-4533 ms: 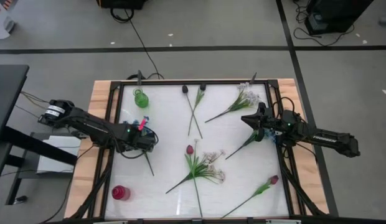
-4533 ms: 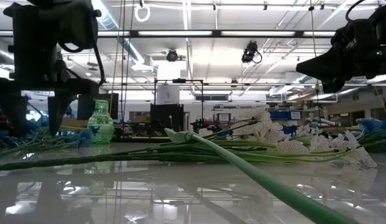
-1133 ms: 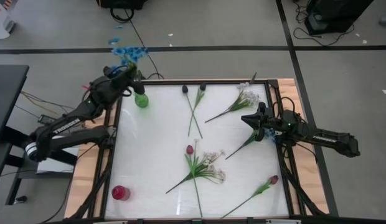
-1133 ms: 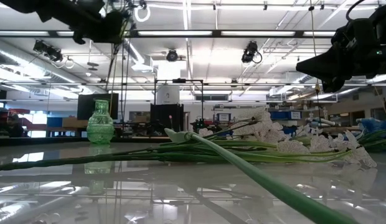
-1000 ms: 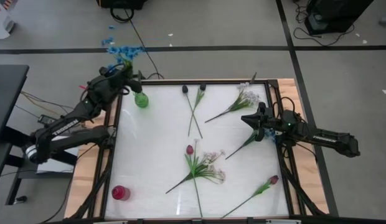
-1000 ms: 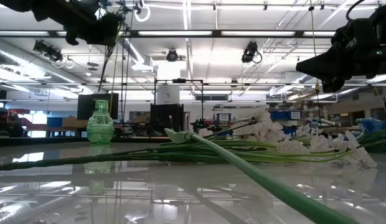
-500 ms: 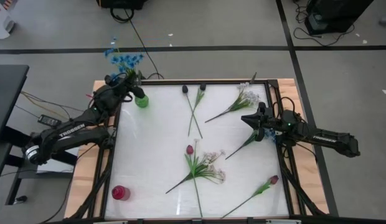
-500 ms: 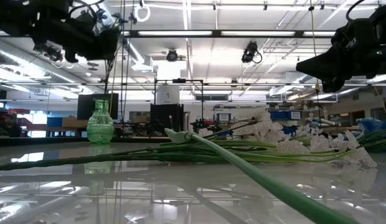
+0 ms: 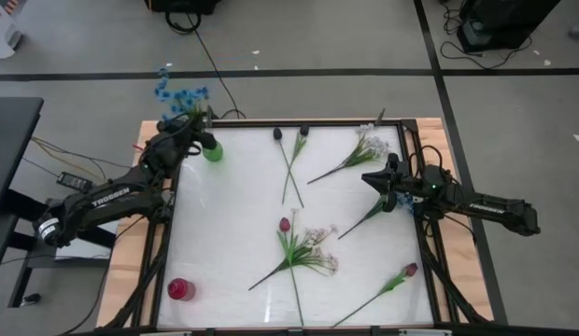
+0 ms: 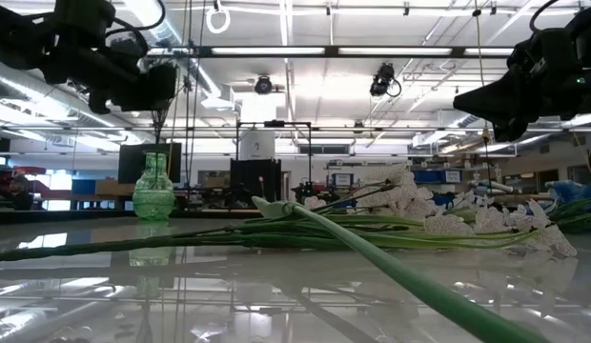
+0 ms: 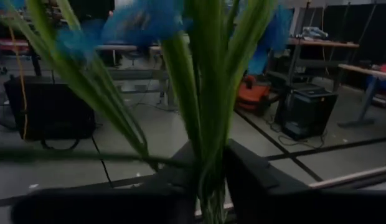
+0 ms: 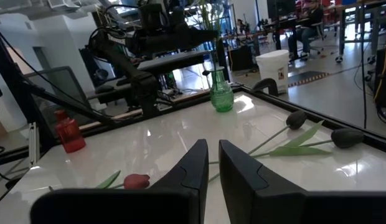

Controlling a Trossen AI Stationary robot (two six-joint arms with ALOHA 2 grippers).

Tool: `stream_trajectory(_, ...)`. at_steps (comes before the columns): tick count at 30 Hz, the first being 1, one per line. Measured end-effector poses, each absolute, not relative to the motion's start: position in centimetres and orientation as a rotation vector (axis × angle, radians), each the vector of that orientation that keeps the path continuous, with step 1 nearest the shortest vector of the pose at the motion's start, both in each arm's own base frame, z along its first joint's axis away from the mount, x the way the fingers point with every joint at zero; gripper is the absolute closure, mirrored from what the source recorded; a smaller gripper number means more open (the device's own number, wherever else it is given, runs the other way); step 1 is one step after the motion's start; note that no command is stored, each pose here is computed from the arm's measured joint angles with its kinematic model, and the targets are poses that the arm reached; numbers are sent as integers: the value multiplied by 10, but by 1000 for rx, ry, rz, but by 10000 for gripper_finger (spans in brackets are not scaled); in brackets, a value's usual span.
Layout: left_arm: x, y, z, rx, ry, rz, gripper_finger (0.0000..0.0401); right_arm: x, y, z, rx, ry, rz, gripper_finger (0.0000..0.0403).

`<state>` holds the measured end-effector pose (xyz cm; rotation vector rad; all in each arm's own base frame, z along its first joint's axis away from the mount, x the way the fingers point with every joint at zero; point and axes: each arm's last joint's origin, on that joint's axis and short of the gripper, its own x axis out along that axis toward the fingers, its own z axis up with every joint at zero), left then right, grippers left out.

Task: Sort flowers into vase by color
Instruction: Put the left blue flowers into the green vase, then put the left pink flower into the green vase

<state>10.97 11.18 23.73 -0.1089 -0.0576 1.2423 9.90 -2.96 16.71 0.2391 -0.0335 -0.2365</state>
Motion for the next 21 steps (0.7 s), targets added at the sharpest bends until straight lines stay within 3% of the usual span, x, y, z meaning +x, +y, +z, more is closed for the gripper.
stream_trajectory(9, 111, 112, 245, -54, -37, 1240, 209, 99, -30, 167, 239, -33, -237, 353)
stream_trajectory(21, 114, 109, 264, -128, 74, 1182, 195, 99, -30, 167, 239, -34, -236, 353)
